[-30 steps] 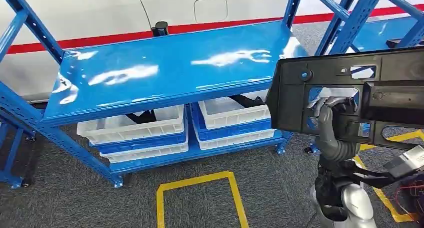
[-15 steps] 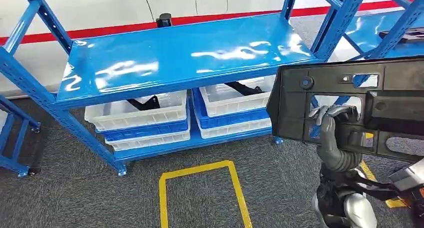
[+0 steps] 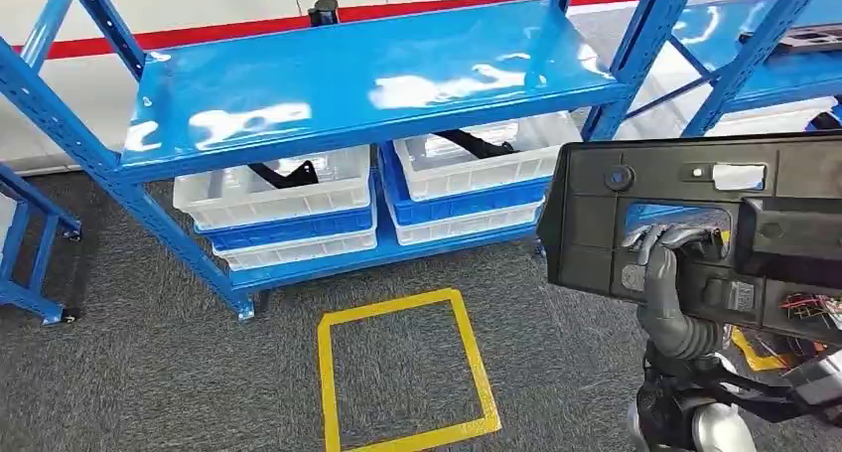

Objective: Take the parts from the cabinet and place them on the table.

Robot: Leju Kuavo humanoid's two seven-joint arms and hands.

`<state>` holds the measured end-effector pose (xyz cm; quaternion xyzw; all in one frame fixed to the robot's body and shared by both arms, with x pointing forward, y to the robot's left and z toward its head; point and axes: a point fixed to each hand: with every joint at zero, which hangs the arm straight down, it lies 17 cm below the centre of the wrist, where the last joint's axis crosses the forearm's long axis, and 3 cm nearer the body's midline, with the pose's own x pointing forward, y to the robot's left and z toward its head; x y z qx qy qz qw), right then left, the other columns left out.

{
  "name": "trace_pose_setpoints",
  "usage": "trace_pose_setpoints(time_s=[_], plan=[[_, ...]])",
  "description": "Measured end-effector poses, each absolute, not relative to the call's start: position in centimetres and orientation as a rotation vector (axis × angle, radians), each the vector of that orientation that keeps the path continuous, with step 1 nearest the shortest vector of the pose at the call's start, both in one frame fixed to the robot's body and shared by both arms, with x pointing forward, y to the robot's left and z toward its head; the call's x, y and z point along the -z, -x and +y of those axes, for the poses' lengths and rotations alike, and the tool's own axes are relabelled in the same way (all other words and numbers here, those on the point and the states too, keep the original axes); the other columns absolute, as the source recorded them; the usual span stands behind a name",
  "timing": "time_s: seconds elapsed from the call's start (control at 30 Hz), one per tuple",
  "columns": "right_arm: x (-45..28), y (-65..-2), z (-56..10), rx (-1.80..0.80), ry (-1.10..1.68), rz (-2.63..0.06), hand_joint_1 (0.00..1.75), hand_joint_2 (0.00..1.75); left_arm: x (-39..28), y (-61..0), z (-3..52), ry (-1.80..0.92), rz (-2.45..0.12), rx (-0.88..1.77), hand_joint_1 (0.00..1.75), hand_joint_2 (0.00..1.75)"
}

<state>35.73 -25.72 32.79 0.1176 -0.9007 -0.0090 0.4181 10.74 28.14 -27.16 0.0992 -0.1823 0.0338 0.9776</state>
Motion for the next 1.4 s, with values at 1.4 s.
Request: trace_pose_setpoints(time_s=[1.4], plan=[[-30.3,-33.0,-19.9,0.077,-0.556,-2.155,1.75,1.75,26.6,-10.2,34.0,-0.363,-0.412,-0.064,0.0,1.75]])
